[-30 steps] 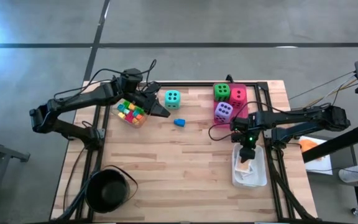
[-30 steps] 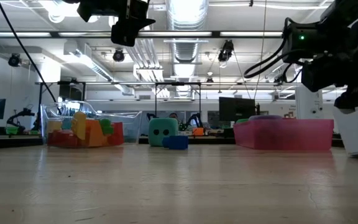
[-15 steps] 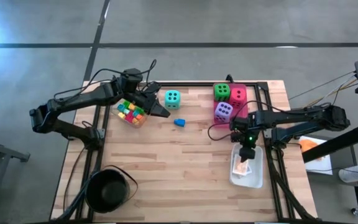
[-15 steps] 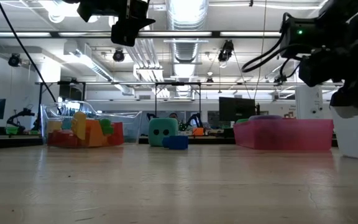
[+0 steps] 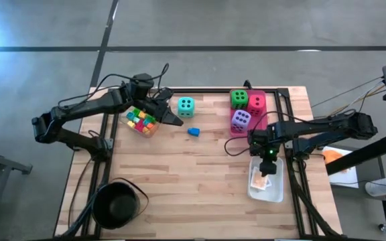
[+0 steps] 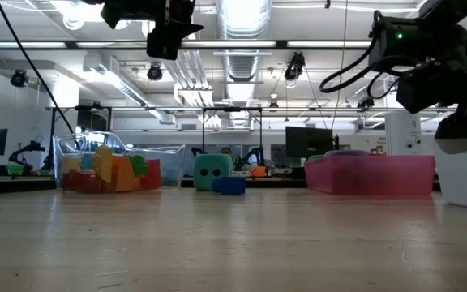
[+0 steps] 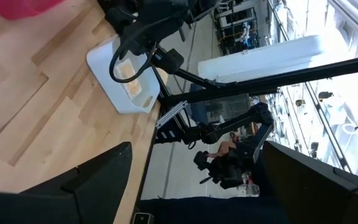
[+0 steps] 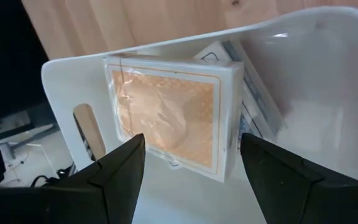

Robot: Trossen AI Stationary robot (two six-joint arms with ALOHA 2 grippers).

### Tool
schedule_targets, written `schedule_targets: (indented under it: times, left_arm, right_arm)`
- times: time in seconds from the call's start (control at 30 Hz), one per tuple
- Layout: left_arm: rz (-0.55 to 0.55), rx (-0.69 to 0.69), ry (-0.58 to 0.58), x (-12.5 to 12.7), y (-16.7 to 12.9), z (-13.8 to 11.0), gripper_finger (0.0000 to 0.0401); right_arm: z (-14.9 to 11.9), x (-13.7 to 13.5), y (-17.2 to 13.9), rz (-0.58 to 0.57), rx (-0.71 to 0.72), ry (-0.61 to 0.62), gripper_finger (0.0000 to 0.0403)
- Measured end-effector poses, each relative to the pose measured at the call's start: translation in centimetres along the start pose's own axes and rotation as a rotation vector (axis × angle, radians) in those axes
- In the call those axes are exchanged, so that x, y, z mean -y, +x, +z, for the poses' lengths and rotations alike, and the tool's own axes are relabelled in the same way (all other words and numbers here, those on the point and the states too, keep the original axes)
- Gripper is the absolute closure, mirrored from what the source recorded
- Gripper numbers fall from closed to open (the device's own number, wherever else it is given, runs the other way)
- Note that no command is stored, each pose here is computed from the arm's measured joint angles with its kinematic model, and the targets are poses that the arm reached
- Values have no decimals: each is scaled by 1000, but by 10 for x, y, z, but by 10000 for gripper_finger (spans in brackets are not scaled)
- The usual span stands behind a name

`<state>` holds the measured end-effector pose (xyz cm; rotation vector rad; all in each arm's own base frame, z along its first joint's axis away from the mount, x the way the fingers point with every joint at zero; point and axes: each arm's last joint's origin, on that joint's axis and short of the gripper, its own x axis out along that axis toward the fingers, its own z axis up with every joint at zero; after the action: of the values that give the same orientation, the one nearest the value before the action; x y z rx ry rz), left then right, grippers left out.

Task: Pick & Place Toys
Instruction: Put the blue game piece into the transparent bin

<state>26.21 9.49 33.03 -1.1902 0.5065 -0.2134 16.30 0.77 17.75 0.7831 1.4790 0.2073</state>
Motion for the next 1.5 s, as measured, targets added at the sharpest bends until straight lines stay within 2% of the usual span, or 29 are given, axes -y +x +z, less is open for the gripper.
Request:
schedule_targets:
  times: [0.1,0.27,0.43,0.57,0.7,0.8,0.9,1.03,1.23,1.4,1.5]
  left_arm:
    - [6,1,-4,-1,0,0,41]
    - [26,6,17,-2,0,-1,41]
    - [101,6,7,-8,-1,-4,41]
    - [259,10,25,-15,-4,-10,41]
    - [472,32,31,-18,-12,-14,41]
    - [665,72,-20,-21,-19,-18,41]
    - [789,114,-97,-25,-26,-21,41]
    - [809,128,-135,-27,-26,-20,41]
    - [802,55,86,-32,-8,-13,41]
    - [845,-29,120,-48,7,-10,41]
    - [859,-93,196,-56,18,-3,41]
  right_arm:
    - [1,-3,-2,-11,6,-5,147]
    - [2,-13,-13,-100,13,-37,147]
    - [4,-28,-25,-120,28,-75,147]
    - [7,-41,-33,-103,63,-89,147]
    - [11,-52,-46,-83,148,-125,147]
    - [10,-60,-59,-91,263,-170,147]
    - [6,-70,-77,-101,393,-201,147]
    - [0,-80,-101,-128,574,-204,147]
    - [-6,-95,-127,-125,757,-240,147]
    - [-4,-102,-137,-113,825,-261,147]
    - [-4,-104,-139,-106,838,-267,147]
